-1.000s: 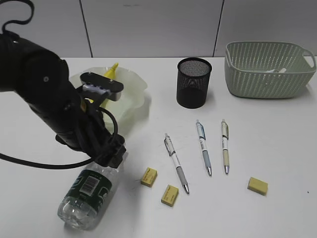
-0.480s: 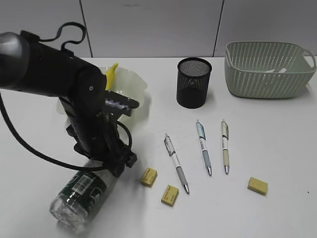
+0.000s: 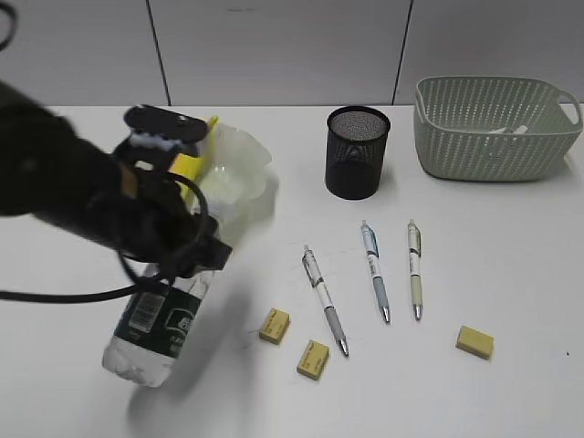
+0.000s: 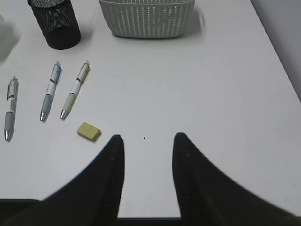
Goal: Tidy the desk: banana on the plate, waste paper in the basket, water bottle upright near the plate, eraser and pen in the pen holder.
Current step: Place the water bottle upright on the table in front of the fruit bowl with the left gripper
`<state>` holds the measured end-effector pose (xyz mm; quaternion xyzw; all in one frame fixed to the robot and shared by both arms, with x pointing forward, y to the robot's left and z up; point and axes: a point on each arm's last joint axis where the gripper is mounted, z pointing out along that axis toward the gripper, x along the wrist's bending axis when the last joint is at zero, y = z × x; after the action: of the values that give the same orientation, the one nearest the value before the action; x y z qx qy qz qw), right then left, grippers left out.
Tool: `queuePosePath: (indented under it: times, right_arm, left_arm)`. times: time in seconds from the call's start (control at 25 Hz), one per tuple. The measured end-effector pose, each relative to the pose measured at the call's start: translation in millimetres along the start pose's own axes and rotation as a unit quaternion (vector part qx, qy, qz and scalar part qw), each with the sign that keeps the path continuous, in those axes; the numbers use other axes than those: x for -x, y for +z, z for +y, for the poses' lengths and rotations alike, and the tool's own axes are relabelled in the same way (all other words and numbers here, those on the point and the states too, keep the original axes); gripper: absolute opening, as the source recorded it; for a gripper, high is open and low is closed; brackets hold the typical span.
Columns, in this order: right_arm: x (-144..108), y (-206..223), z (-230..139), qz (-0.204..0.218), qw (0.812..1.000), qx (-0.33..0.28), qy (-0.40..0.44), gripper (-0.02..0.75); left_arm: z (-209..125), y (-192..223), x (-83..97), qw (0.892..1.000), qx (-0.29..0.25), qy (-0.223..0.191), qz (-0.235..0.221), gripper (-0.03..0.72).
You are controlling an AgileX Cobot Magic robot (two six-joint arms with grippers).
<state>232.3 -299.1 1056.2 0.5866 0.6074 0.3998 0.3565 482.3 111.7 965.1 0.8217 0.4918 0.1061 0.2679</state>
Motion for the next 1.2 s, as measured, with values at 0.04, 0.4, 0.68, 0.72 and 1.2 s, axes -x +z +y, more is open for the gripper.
queuePosePath:
  times: [0.04, 0.4, 0.68, 0.72, 1.2]
  right_arm:
    - [0, 0, 0, 0.000, 1.000, 0.000, 0.000, 0.286]
    - [0, 0, 0, 0.000, 1.000, 0.000, 0.000, 0.286]
    - [0, 0, 0, 0.000, 1.000, 0.000, 0.000, 0.286]
    - [0, 0, 0, 0.000, 1.000, 0.000, 0.000, 0.286]
    - [0, 0, 0, 0.000, 1.000, 0.000, 0.000, 0.286]
  left_arm:
    - [-9, -11, -1.5, 0.999, 0.049, 0.001, -0.009, 0.393]
    - [-73, -51, -36.4, 0.903, 0.428, -0.017, -0.031, 0.393]
    - [-77, -32, -44.4, 0.898, 0.440, 0.007, -0.004, 0.393]
    - [-77, -27, -44.8, 0.901, 0.433, 0.013, 0.000, 0.393]
    - [-77, 5, -39.2, 0.913, 0.388, 0.123, 0.001, 0.393]
